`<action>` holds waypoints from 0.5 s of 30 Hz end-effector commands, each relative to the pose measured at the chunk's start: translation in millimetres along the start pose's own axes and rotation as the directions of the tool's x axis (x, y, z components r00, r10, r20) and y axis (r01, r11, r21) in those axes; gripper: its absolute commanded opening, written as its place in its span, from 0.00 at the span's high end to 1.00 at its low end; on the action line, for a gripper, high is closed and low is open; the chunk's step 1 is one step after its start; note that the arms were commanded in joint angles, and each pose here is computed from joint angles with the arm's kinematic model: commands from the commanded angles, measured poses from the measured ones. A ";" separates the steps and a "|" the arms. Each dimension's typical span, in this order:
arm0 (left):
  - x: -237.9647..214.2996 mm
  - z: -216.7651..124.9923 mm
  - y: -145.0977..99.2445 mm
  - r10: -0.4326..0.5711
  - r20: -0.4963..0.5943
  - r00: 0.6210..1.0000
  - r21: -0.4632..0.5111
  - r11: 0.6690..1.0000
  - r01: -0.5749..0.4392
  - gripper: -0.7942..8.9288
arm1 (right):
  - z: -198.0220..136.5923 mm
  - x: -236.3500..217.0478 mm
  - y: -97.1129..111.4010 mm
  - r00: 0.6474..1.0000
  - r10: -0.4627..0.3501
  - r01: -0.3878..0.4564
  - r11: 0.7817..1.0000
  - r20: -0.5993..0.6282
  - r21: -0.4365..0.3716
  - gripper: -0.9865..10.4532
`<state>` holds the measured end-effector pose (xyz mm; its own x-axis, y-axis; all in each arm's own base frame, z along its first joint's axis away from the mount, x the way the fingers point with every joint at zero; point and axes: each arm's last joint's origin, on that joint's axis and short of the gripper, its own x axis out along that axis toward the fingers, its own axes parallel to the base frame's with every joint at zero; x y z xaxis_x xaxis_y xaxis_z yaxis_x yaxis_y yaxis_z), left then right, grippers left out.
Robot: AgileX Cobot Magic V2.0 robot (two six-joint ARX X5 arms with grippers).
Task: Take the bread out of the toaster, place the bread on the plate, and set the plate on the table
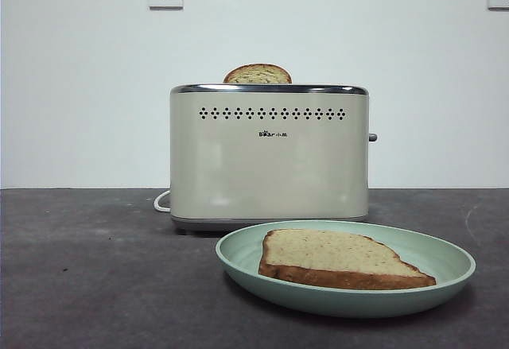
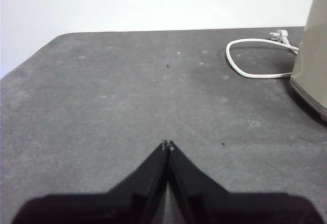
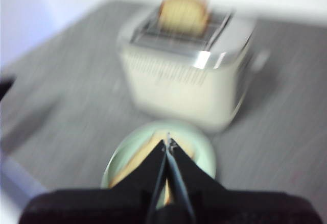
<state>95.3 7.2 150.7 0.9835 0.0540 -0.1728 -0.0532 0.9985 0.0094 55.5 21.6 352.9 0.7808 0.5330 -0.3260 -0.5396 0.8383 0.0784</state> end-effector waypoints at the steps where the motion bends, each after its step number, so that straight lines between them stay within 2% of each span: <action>1: 1.2 -3.5 0.3 0.004 -0.005 1.000 -0.005 1.000 -0.004 0.92 | -2.9 0.2 -3.8 0.993 -0.066 0.070 0.997 0.100 -0.037 0.93; 7: 1.2 -3.5 0.3 0.004 -0.005 1.000 -0.005 1.000 -0.004 0.92 | -36.9 21.2 -16.7 0.948 -0.184 0.207 0.976 0.258 -0.064 0.93; 10: 1.2 -3.5 0.3 0.004 -0.005 1.000 -0.005 1.000 -0.004 0.92 | -62.7 38.2 -24.2 0.922 -0.214 0.246 0.967 0.323 -0.063 0.93; 15: 1.2 -3.5 0.3 0.004 -0.005 1.000 -0.005 1.000 -0.004 0.92 | -102.0 60.4 -34.2 0.893 -0.281 0.315 0.948 0.351 -0.041 0.93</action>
<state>95.3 7.2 150.7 0.9835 0.0540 -0.1728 -0.0532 0.9985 0.0094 87.6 13.8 241.2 0.9564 0.2913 0.0181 -0.2893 0.9543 -0.0745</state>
